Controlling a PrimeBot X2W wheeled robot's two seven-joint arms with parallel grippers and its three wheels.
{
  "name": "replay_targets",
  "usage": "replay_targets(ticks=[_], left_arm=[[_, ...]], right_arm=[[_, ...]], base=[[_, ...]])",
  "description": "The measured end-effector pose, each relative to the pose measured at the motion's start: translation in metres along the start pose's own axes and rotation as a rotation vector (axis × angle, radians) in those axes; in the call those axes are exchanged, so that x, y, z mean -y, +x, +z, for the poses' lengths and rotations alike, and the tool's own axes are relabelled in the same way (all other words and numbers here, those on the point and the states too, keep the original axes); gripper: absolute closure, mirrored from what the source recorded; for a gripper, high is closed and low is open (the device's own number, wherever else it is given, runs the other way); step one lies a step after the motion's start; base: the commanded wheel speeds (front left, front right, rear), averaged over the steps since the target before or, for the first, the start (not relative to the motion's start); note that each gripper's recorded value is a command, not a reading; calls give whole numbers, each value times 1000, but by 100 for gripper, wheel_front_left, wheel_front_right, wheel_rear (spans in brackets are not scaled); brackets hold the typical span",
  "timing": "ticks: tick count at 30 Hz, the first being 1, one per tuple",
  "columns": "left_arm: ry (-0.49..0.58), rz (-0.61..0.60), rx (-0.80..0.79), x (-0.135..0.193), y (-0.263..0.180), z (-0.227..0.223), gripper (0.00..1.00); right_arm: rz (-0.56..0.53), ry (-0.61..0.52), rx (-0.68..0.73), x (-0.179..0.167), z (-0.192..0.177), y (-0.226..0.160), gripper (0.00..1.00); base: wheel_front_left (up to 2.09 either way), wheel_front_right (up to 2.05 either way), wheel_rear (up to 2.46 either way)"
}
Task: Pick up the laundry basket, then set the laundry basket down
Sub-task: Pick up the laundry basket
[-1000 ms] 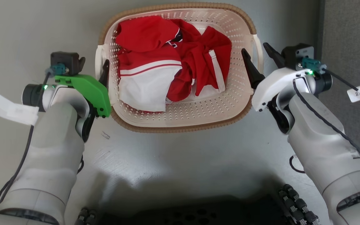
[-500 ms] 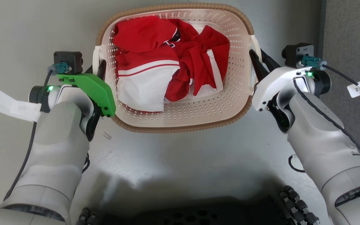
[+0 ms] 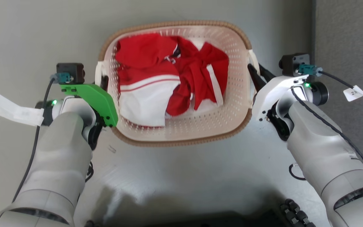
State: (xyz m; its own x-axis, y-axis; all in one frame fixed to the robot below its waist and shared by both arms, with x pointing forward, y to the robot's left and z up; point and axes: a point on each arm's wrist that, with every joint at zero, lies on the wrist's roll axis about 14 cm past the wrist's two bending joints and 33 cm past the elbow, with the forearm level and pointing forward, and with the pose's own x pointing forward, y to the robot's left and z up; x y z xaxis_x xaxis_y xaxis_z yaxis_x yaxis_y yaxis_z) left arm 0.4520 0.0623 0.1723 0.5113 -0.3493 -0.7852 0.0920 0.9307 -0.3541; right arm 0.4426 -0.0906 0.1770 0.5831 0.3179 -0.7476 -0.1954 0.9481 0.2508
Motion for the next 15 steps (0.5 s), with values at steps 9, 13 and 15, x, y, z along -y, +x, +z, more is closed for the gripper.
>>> replay_targets(ticks=[9,13,15], left_arm=[[-37,-5,-37,12,-20,0,100],[-43,-23,-35,21,-30,6,100],[-42,-31,-31,26,-35,9,100]], right_arm=[[-12,7,-25,-2,7,-21,100],[-18,12,-15,-3,15,-31,100],[-19,17,-14,-4,16,-38,100]], base=[[0,0,0],[0,0,0],[0,0,0]])
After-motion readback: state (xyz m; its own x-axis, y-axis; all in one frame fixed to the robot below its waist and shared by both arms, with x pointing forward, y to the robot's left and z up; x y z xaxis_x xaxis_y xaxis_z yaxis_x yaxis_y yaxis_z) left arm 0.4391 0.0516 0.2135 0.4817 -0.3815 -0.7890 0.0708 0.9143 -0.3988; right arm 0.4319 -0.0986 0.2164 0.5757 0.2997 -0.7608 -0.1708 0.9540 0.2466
